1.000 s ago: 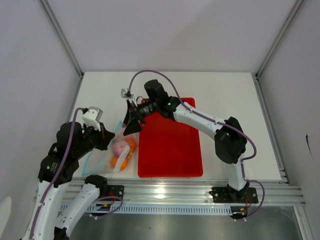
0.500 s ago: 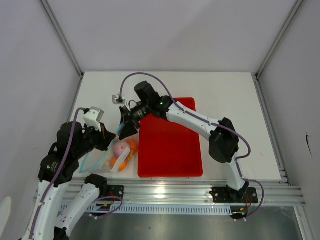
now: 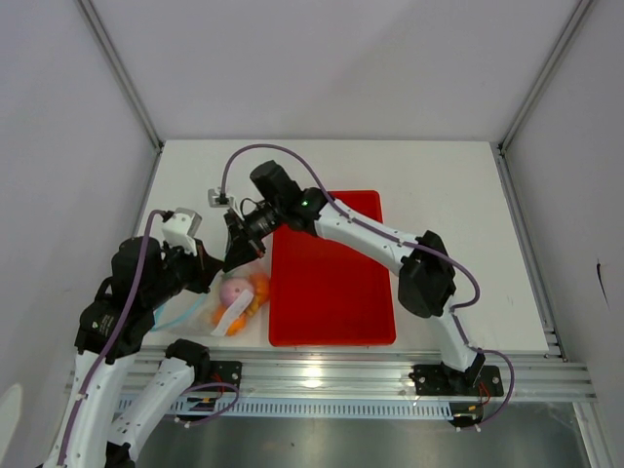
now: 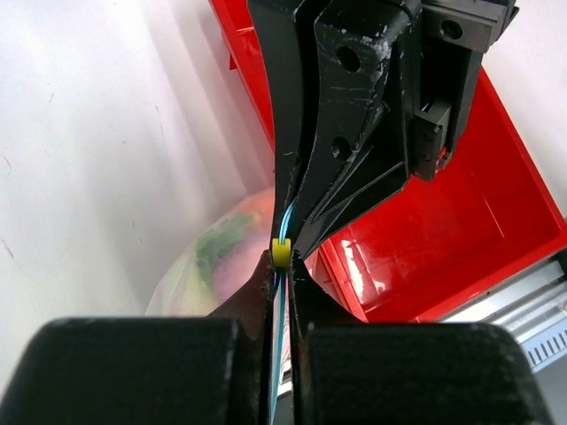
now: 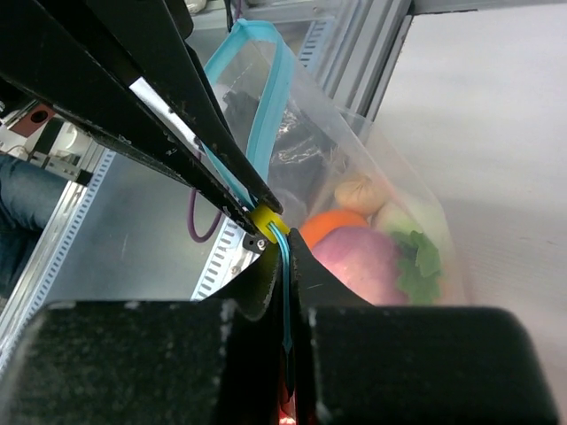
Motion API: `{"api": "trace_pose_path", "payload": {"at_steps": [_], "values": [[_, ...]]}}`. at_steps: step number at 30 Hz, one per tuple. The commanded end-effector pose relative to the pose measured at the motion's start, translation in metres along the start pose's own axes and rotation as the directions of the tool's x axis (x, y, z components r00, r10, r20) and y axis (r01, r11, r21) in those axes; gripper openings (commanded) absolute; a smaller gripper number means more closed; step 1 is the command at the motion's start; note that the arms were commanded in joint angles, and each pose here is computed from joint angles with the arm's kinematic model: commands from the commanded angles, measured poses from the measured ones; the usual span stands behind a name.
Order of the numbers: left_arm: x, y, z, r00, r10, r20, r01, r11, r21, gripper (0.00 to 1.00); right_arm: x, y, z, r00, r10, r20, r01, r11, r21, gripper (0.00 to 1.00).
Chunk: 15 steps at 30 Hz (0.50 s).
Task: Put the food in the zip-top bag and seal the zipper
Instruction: Zip the zipper food storage bag at the center of the board.
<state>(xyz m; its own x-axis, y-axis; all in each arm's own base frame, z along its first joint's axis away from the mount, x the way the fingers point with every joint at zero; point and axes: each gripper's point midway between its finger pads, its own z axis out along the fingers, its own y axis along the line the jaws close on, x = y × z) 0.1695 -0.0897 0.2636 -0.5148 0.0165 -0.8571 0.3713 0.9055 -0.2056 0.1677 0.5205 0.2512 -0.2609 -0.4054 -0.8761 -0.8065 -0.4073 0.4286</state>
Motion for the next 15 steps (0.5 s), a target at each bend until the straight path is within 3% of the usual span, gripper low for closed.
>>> {"api": "trace_pose_path", "payload": {"at_steps": [1,3,6,15], "values": [[-0.014,-0.002,-0.005,0.999,0.019,0.05,-0.019,1.0,0.003,0.01,-0.026,-0.002,0.001,0.995,-0.077,0.056,0.074,0.996,0.056,0.0],[-0.015,0.0,-0.008,0.998,0.017,0.057,-0.016,1.0,-0.014,0.0,-0.019,-0.016,-0.004,0.995,-0.062,0.078,0.052,0.992,0.118,0.0],[-0.015,0.006,-0.014,0.998,0.008,0.064,-0.005,0.999,-0.052,0.01,-0.045,-0.018,-0.019,0.973,-0.119,0.199,0.087,0.983,0.165,0.0],[-0.011,0.011,-0.029,0.997,-0.013,0.082,0.021,0.995,-0.099,0.01,-0.075,-0.036,-0.061,0.913,-0.075,0.402,-0.031,0.967,0.252,0.0]]}}
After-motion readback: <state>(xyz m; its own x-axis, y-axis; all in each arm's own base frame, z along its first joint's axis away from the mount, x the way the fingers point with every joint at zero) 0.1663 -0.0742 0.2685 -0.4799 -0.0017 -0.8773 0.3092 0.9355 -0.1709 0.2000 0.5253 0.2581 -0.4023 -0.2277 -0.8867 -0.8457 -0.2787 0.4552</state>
